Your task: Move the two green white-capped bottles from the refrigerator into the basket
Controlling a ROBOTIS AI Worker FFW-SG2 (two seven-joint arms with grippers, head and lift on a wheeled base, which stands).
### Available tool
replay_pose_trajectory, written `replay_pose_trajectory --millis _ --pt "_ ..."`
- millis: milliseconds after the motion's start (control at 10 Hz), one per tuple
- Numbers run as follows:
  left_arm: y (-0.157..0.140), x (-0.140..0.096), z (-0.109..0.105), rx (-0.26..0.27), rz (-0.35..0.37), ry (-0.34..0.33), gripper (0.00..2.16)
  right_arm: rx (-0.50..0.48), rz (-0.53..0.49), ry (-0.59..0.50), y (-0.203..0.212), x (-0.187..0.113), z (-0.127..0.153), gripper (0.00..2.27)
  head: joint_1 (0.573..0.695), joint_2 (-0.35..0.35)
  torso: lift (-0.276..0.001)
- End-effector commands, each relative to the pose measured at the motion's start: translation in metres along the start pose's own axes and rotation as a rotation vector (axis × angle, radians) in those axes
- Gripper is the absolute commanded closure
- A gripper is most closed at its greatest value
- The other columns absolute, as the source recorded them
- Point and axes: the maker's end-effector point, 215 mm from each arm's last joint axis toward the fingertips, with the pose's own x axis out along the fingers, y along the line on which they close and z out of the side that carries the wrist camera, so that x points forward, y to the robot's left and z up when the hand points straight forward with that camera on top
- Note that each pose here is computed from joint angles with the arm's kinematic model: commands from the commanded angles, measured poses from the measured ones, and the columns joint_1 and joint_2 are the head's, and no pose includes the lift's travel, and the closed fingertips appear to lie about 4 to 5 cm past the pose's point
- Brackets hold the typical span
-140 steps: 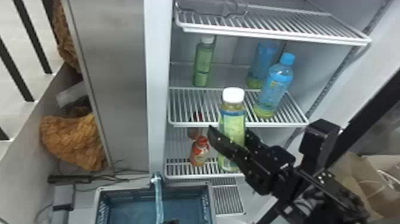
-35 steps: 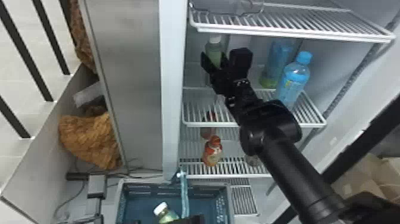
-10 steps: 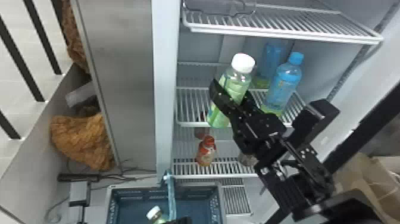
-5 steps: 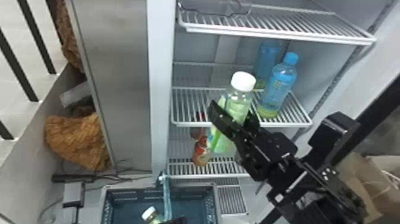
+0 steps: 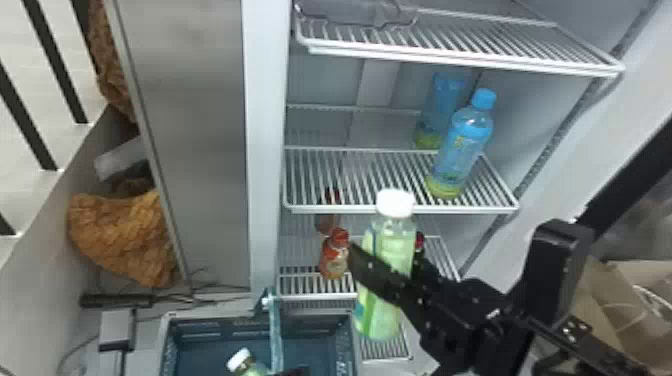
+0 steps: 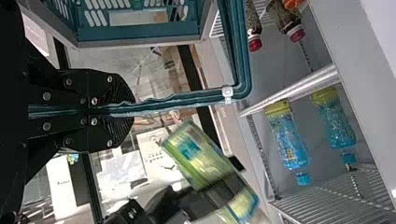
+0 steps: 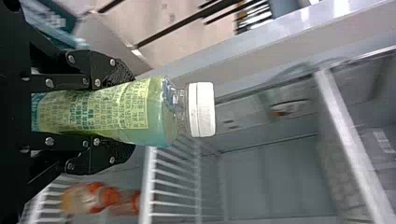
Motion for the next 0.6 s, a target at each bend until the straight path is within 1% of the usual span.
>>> replay_pose_trajectory --millis 0,200,400,500 --pt "0.0 0.0 0.0 -0.001 0.0 0.0 1.2 0.0 -0.036 0.087 -0.009 -0.008 -0.02 0.89 0.695 -0.214 -0.004" --pt "0.0 0.0 -0.001 -0.002 -0.001 0.001 1.2 0.019 -0.041 0.147 -0.013 -0.006 -0.04 0.89 0.695 -0.238 -0.004" --pt "-0.001 0.0 -0.001 -0.004 -0.003 0.0 1.2 0.077 0.0 0.246 -0.011 0.0 -0.079 0.89 0.695 -0.244 -0.004" --pt "-0.001 0.0 0.0 -0.003 -0.003 -0.003 1.2 0.113 0.033 0.284 -0.003 0.005 -0.096 0.89 0.695 -0.239 -0.004"
